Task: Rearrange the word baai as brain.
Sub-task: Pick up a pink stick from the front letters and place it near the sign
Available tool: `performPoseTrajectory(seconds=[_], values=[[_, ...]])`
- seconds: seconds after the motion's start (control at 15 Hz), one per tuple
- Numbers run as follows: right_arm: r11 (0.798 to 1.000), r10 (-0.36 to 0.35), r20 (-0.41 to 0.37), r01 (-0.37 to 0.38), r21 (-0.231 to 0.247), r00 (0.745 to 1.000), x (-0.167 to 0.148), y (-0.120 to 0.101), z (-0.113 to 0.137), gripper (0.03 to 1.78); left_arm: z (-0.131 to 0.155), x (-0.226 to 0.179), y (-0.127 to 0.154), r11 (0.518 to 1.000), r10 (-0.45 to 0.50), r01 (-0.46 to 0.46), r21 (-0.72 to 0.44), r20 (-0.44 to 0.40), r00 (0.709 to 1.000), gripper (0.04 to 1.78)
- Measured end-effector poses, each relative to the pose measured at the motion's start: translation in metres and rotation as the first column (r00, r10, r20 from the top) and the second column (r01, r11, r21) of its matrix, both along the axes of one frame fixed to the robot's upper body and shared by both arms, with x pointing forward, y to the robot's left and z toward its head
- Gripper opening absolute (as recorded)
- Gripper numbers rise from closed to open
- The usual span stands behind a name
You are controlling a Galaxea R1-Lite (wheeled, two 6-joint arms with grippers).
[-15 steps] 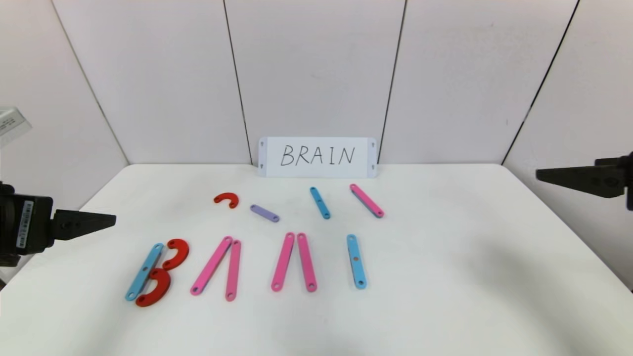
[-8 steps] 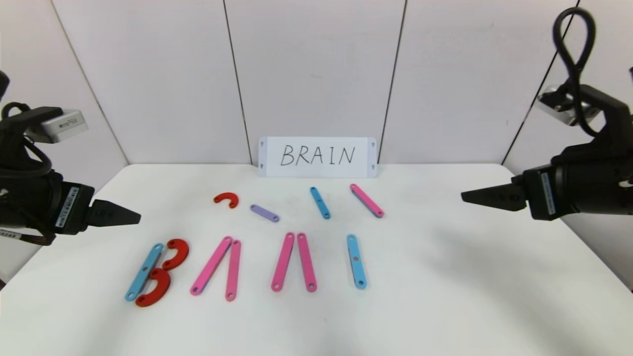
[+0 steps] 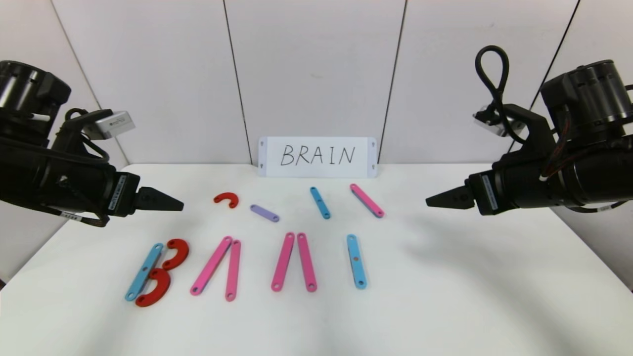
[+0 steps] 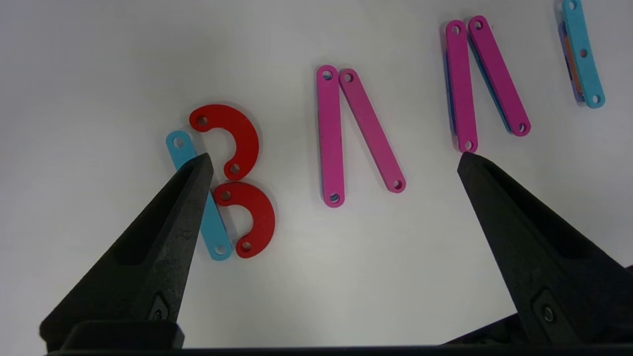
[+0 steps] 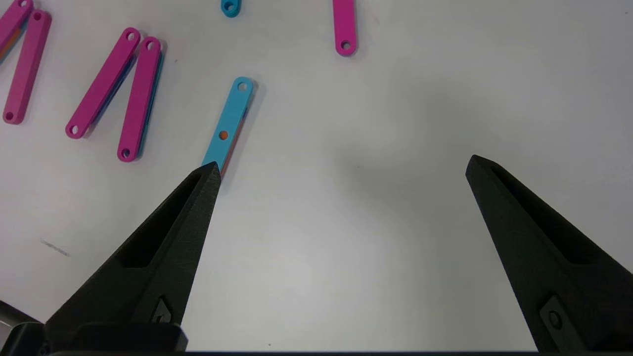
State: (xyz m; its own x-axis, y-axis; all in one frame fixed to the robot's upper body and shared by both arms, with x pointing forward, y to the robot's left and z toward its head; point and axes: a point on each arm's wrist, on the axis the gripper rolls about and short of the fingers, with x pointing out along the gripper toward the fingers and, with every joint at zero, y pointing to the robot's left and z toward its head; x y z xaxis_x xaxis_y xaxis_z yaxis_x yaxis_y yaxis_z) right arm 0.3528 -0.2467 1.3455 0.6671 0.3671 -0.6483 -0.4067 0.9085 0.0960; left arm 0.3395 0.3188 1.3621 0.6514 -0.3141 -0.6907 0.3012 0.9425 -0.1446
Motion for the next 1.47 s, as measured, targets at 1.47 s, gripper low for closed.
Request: performPoseTrajectory(seconds=[1.47], values=[[1.0,-0.011,0.017,0.011,-0.019,1.0,0.05,0.012,0.001,1.74,-0.065,0.082,-0.061,0.96,0.209,-0.138,0.243,-0.297,0.932,1.73]])
